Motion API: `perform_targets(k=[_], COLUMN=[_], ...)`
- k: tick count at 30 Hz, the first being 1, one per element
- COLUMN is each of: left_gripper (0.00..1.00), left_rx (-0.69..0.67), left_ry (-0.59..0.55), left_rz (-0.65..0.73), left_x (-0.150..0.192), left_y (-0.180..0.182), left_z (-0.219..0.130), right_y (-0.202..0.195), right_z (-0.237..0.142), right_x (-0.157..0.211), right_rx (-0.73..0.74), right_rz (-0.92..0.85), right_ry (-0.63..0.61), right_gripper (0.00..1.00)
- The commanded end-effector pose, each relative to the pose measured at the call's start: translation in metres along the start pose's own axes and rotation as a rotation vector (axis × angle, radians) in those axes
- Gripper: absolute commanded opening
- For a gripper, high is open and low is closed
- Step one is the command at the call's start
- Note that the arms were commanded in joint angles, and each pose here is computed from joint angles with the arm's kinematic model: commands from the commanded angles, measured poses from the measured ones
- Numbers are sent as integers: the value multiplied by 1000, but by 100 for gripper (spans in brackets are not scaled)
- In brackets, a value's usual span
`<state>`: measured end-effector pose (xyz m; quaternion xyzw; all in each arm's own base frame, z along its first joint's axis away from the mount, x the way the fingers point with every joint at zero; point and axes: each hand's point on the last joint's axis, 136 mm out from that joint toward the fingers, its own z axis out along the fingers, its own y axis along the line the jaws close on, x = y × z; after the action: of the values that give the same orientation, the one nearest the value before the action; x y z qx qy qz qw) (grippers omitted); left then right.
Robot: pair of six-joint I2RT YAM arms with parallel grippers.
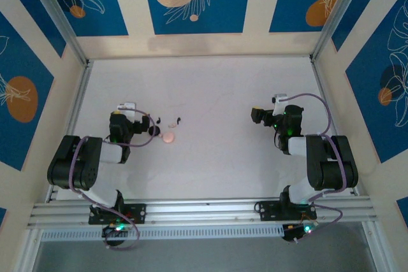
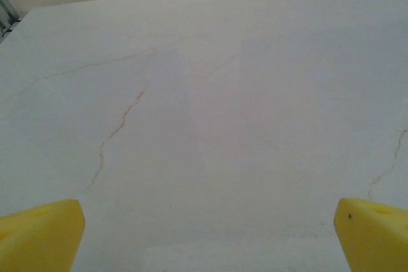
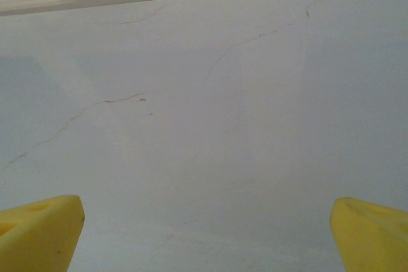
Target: Insert wireless bluetooth earbuds into charging case
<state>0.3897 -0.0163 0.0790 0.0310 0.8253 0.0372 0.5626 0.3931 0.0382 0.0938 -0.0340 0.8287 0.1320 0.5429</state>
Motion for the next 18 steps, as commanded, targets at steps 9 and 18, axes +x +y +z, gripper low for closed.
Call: perform_targets(k=[9,18], left_gripper=[100,100], left_rx=[21,36], left_ry=[-32,-26], left_rz=[15,6], left_x=[-14,-13], left_y=[-2,-2], left_z=[2,3], right_y=[0,-1], right_z=[0,0], right_x=[-1,-2], right_rx=[11,10], right_rz=[-25,-25], right_ry=[-15,-17], right_gripper=[99,99])
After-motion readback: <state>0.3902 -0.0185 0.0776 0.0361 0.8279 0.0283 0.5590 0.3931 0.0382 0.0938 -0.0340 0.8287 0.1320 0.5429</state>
